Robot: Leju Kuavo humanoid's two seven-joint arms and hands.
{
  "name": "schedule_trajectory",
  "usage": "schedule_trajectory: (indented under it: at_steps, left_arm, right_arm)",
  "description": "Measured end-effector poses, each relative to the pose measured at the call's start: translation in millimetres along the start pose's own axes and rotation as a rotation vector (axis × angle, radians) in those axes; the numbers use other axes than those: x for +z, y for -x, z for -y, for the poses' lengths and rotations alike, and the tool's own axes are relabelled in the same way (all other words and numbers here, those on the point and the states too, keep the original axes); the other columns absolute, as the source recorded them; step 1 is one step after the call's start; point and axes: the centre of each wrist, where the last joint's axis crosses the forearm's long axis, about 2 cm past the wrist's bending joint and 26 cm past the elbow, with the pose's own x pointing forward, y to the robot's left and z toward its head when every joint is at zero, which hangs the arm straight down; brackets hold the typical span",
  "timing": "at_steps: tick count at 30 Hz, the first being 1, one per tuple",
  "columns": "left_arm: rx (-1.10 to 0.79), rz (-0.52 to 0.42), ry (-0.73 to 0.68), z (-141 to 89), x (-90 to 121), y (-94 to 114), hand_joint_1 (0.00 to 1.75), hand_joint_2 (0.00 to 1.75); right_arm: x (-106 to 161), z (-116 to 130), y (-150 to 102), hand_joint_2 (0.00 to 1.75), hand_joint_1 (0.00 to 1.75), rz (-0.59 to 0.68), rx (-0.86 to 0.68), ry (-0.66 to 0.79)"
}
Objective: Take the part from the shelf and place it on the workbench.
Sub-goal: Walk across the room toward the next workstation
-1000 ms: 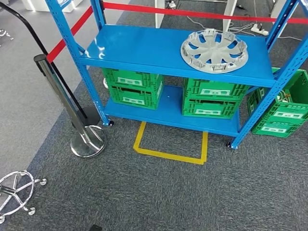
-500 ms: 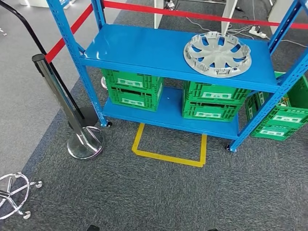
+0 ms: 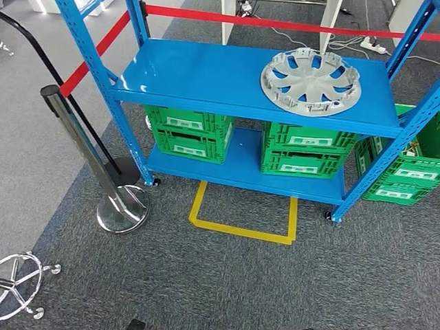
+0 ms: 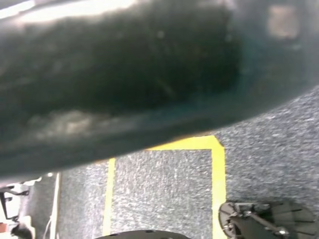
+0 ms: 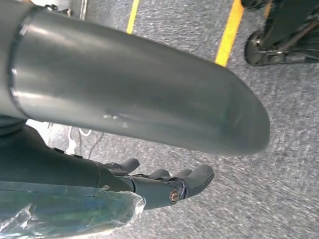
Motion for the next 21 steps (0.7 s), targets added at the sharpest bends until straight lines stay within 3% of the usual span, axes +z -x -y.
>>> schedule_trajectory:
  at_steps: [21]
  left_arm:
    - [-0.002,-0.006,-0.001,-0.5,-0.3,2.8,0.0,0.0]
  right_arm:
    - [0.0,0.2,-0.1,0.0,0.0,-0.011,-0.045,0.003]
